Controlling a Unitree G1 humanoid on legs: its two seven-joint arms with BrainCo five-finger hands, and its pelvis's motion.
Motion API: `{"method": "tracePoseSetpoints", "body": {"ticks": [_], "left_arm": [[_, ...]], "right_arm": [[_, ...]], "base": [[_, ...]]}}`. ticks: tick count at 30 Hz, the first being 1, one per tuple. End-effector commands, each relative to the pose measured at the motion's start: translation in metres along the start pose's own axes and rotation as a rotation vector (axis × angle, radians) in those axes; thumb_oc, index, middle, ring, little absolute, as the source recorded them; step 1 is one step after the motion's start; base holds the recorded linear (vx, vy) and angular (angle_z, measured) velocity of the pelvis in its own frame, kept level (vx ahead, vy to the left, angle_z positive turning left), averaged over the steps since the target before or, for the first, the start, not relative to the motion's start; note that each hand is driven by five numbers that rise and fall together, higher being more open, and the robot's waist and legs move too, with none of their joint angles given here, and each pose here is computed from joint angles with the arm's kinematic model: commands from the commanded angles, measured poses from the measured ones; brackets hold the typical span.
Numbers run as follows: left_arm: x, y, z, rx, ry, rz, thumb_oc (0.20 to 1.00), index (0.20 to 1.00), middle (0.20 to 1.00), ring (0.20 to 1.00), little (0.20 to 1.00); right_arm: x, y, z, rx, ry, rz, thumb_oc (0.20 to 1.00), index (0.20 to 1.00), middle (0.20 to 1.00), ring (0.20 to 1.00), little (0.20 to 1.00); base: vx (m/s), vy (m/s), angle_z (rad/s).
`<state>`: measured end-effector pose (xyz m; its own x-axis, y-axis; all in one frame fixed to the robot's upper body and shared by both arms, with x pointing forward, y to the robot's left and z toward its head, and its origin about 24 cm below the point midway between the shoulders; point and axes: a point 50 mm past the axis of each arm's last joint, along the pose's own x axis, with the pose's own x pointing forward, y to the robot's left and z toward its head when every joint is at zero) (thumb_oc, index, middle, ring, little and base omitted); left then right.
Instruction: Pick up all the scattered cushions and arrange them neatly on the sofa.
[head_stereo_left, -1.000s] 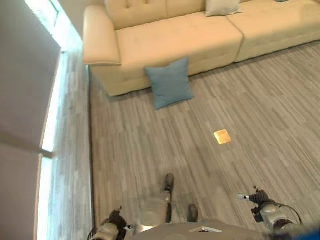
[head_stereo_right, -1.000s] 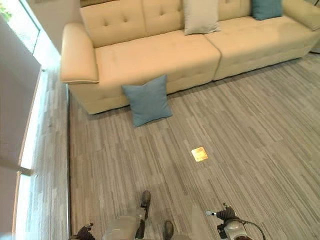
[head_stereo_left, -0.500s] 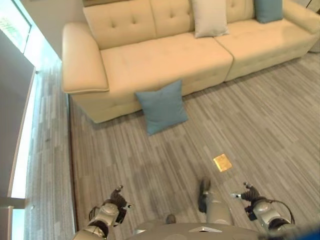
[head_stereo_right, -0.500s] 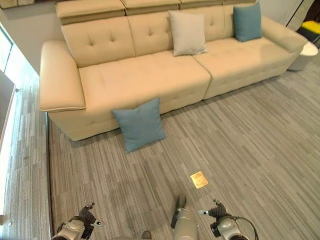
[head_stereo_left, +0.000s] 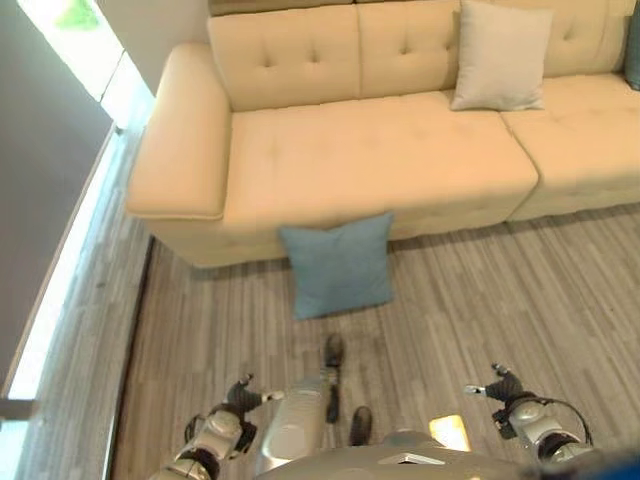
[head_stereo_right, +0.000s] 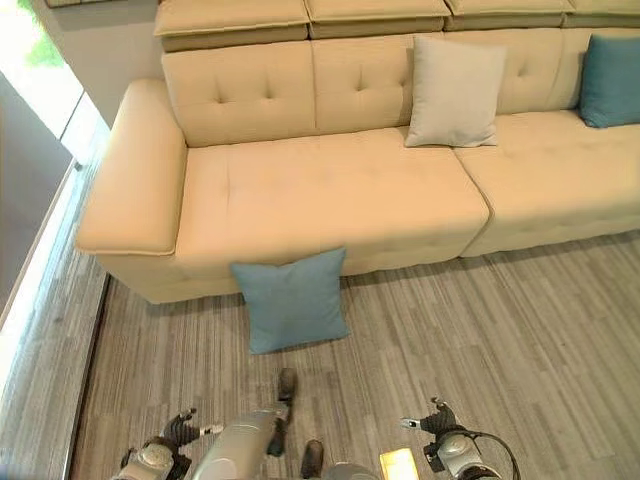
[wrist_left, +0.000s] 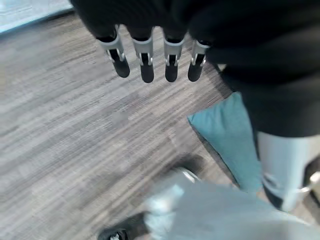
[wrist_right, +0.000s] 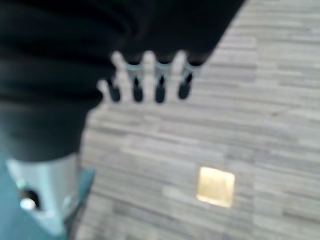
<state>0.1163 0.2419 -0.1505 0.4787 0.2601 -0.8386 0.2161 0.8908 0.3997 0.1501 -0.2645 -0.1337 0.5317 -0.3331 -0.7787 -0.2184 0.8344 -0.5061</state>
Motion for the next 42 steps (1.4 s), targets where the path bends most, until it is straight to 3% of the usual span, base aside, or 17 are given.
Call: {"method": "tracePoseSetpoints", "body": {"ticks": [1,24,32,42], "left_arm": [[0.001,-0.001,0.004,0.002,-0.007,-0.008,1.0,1.0,1.0,1.0,1.0],[0.003,0.006,0.007,0.028,-0.021,0.006,1.0,1.0,1.0,1.0,1.0],[0.006,-0.004,0.049,0.062,-0.153,-0.024,1.0,1.0,1.0,1.0,1.0],[0.005,-0.01,0.066,0.16,-0.232,-0.053,1.0,1.0,1.0,1.0,1.0]], "right_arm": [[-0.003,-0.013,-0.017,-0.002,0.016,-0.038,1.0,1.0,1.0,1.0,1.0],[-0.003,-0.005,-0.01,-0.01,-0.006,-0.003,1.0,1.0,1.0,1.0,1.0],[-0.001,-0.018,-0.002,0.039,-0.042,-0.054,1.0,1.0,1.0,1.0,1.0],[0.001,-0.021,0.016,0.017,-0.107,-0.061,1.0,1.0,1.0,1.0,1.0]], "base": [[0.32,0.059,-0.93],[0.08,-0.044,0.21],[-0.03,-0.096,0.64],[0.08,0.074,0.1]]}}
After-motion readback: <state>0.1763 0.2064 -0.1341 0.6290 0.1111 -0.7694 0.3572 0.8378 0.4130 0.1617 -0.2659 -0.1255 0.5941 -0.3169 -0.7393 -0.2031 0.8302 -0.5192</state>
